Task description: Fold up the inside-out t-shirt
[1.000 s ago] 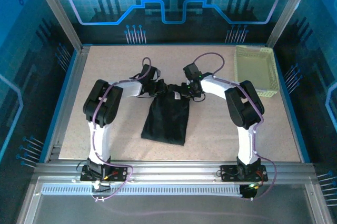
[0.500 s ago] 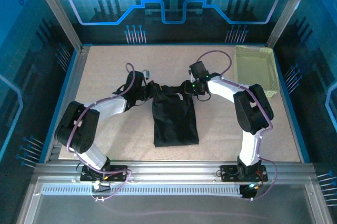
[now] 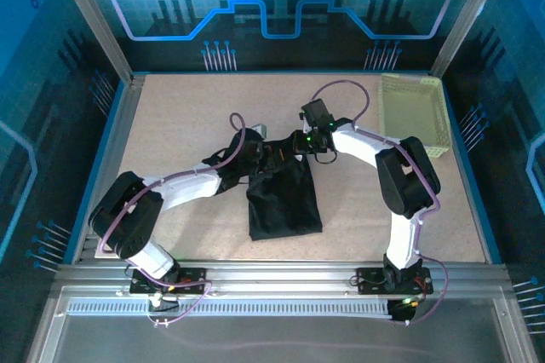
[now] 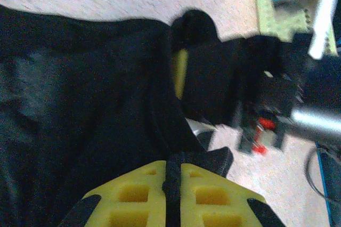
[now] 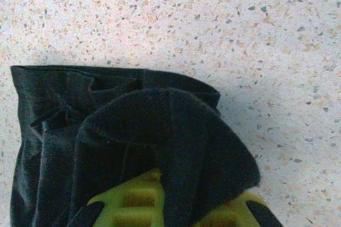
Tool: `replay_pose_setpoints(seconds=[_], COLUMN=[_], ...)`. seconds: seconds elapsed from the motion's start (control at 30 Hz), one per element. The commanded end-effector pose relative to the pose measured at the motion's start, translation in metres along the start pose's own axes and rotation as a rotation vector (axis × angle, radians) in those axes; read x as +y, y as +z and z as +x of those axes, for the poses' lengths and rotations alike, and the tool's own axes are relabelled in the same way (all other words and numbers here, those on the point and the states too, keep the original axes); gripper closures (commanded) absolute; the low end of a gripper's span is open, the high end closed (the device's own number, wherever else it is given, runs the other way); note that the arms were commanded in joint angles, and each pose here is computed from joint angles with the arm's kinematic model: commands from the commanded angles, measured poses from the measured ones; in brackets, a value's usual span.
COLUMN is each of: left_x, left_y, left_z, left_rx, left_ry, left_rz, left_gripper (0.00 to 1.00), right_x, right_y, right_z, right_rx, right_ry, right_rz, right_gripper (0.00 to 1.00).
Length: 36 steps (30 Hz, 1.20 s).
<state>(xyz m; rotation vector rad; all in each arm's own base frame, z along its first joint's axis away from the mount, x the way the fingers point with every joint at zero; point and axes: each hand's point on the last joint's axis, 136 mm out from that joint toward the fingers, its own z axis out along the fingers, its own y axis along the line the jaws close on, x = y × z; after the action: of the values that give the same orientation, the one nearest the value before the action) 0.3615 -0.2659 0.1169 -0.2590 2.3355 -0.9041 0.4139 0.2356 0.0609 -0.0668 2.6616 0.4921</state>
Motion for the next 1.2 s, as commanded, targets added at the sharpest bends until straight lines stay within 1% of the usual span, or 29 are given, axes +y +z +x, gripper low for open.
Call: replay_pose_setpoints(seconds=[0.0,0.07,0.17,0.3,0.43,0.5,0.57,0.67,0.73,0.83,1.0,1.1,1.17], left_x=[0.037,0.048,0.059,0.066,0.073,0.080,0.091,0.102,0.106,0.112,0.122,0.122,0.120], left_y=[0.007,0.014,0.030,0.050,0.064,0.066,0.064,0.057,0.052,0.046,0.045,0.045,0.044], left_z=[-0.033,-0.047,-0.055,-0.051,-0.047,-0.046,-0.047,-0.051,-0.054,-0.057,-0.056,-0.054,-0.055], left_rx=[-0.054,-0.049,-0.010,0.036,0.048,0.047,0.046,0.039,0.031,0.024,0.028,0.030,0.022], left_ry=[-0.057,-0.076,-0.080,-0.078,-0.085,-0.076,-0.061,-0.025,-0.003,0.020,0.026,0.025,0.029], left_rz=[-0.070,-0.063,-0.072,-0.075,-0.076,-0.107,-0.175,-0.265,-0.306,-0.360,-0.416,-0.417,-0.416], left_gripper=[1.00,1.00,1.00,1.00,1.00,0.95,0.90,0.84,0.81,0.73,0.64,0.62,0.58], right_x=[0.006,0.007,0.006,0.004,0.003,0.004,0.003,0.003,0.003,0.003,0.004,0.004,0.005], right_y=[0.000,-0.001,0.000,0.000,0.002,0.001,0.002,0.002,0.002,0.003,0.004,0.004,0.004], right_z=[-0.008,-0.008,-0.006,-0.004,-0.001,-0.001,0.001,0.001,0.001,0.001,0.001,0.001,0.002], right_rx=[-0.022,-0.021,-0.018,-0.017,-0.009,-0.009,-0.006,-0.006,-0.004,-0.005,-0.002,0.001,0.003], right_ry=[-0.025,-0.029,-0.031,-0.036,-0.037,-0.038,-0.039,-0.039,-0.039,-0.039,-0.036,-0.039,-0.040], right_rz=[-0.004,-0.006,-0.002,0.006,0.007,0.006,0.006,0.006,0.005,0.005,0.001,0.000,0.000], right_gripper=[1.00,1.00,1.00,1.00,1.00,1.00,1.00,1.00,1.00,1.00,1.00,1.00,1.00])
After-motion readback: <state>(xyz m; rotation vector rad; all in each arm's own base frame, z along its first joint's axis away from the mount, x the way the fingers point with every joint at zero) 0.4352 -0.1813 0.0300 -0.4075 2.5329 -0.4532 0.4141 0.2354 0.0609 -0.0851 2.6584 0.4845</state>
